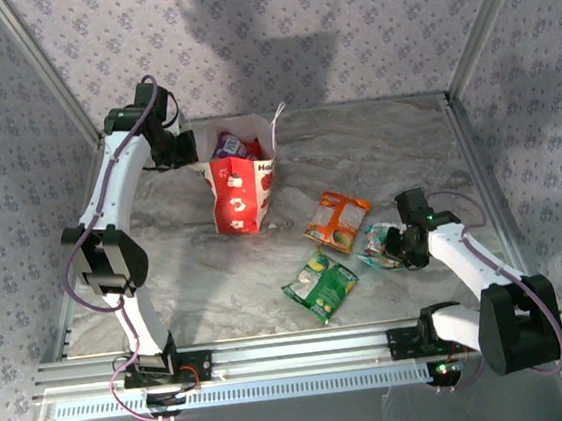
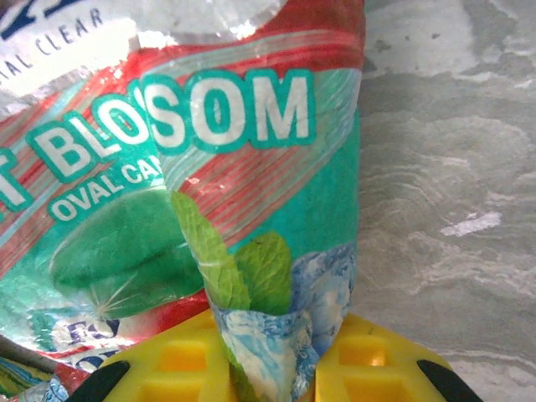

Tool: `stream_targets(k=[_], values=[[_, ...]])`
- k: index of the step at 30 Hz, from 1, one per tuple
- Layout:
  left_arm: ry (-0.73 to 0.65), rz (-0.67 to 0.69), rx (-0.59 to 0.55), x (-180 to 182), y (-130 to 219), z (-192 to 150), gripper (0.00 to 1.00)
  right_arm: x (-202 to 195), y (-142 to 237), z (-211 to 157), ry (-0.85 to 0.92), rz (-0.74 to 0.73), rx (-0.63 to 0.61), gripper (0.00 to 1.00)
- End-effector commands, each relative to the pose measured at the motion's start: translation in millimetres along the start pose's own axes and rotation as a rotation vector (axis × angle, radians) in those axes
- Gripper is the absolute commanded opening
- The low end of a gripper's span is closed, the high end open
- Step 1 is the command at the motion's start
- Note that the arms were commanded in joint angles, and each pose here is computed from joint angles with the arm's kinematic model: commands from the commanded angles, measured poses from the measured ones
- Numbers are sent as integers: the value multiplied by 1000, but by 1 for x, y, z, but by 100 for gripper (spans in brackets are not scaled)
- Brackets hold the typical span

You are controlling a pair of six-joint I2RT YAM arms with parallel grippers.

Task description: Place the snacks into the paper bag

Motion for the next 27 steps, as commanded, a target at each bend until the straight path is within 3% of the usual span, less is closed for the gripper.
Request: stream_targets(k=[1,17,27], values=[[-3,-54,21,-12,4,-3,6,-2,16,6,12,-37,-25,0],[-30,-94,5,-31,22,3,9,31,60,39,77,30,-169,0],[-31,-66,7,-27,21,1,9,74,128,74,245,112,-358,0]])
Point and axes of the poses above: each hand's point on the last joint's axis, 136 mm out from that joint toward the fingers, its own y axis back along the fingers, its own x axis along the line the jaws close on, z = x × y, the point moved 3 cm from there along y, back along the fingers, and after that the axes turned 12 degrees about y, right-handed, at the moved point
